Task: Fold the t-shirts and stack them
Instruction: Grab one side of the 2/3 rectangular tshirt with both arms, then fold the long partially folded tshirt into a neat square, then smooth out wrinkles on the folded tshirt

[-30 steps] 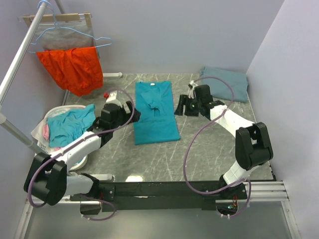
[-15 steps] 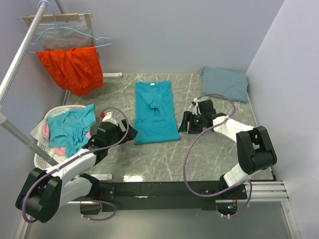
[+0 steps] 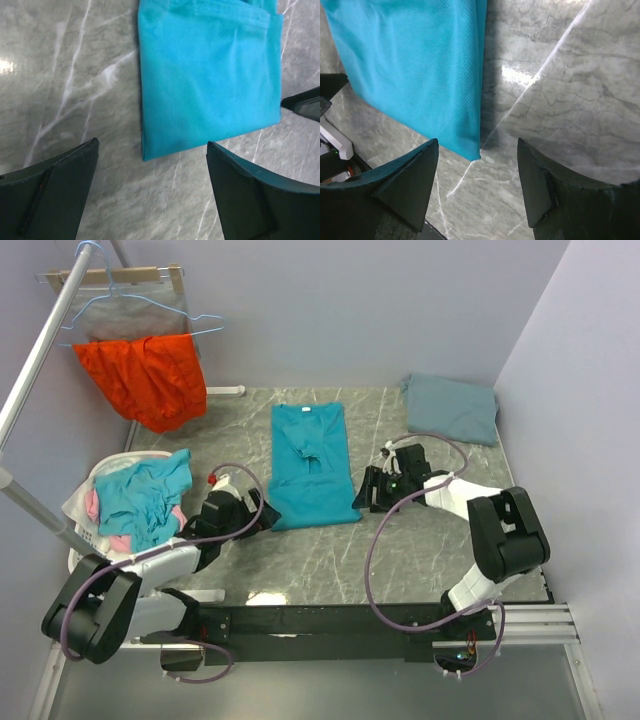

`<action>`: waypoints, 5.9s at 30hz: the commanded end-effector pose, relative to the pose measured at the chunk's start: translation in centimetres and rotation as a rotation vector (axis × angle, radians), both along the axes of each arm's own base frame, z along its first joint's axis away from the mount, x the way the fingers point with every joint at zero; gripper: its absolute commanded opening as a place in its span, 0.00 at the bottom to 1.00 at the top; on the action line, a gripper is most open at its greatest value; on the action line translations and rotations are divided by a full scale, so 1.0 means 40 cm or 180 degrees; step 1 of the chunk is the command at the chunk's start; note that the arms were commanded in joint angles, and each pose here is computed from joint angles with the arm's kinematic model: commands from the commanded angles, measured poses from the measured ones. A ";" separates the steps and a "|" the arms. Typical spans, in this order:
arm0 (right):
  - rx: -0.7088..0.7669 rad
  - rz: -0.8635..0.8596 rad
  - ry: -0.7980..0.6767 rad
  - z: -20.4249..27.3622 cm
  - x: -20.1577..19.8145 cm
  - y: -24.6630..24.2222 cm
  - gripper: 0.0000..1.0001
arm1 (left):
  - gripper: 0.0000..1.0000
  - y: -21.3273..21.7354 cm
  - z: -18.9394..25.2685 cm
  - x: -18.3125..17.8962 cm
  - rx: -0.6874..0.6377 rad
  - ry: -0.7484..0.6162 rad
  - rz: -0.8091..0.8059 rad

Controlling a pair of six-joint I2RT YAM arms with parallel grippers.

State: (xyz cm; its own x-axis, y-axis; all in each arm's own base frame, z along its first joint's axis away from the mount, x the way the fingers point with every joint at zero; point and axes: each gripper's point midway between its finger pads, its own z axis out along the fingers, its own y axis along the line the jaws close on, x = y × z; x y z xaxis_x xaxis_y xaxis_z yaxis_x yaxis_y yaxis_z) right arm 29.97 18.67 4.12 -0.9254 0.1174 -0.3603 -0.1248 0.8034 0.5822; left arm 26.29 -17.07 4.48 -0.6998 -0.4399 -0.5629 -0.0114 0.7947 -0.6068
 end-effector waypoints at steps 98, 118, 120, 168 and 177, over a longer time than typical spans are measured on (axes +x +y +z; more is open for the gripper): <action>0.0025 0.0231 -0.0167 0.173 0.239 0.125 0.14 | 0.01 -0.140 0.250 0.397 0.0663 -0.0259 0.0221; 0.0224 -0.0188 -0.1166 0.307 0.581 0.064 0.67 | 0.86 -0.010 0.324 0.656 0.0610 -0.0626 0.0581; 0.0245 -0.0067 -0.1081 0.299 0.546 0.088 0.67 | 0.88 -0.036 0.336 0.640 0.0481 -0.0650 0.0409; 0.0372 0.0005 -0.0715 0.196 0.454 0.085 0.68 | 0.92 -0.110 0.341 0.562 -0.0355 -0.0920 -0.0404; 0.0577 0.0353 -0.0478 0.148 0.374 0.200 0.68 | 0.91 -0.199 0.176 0.455 -0.0424 -0.0458 -0.0642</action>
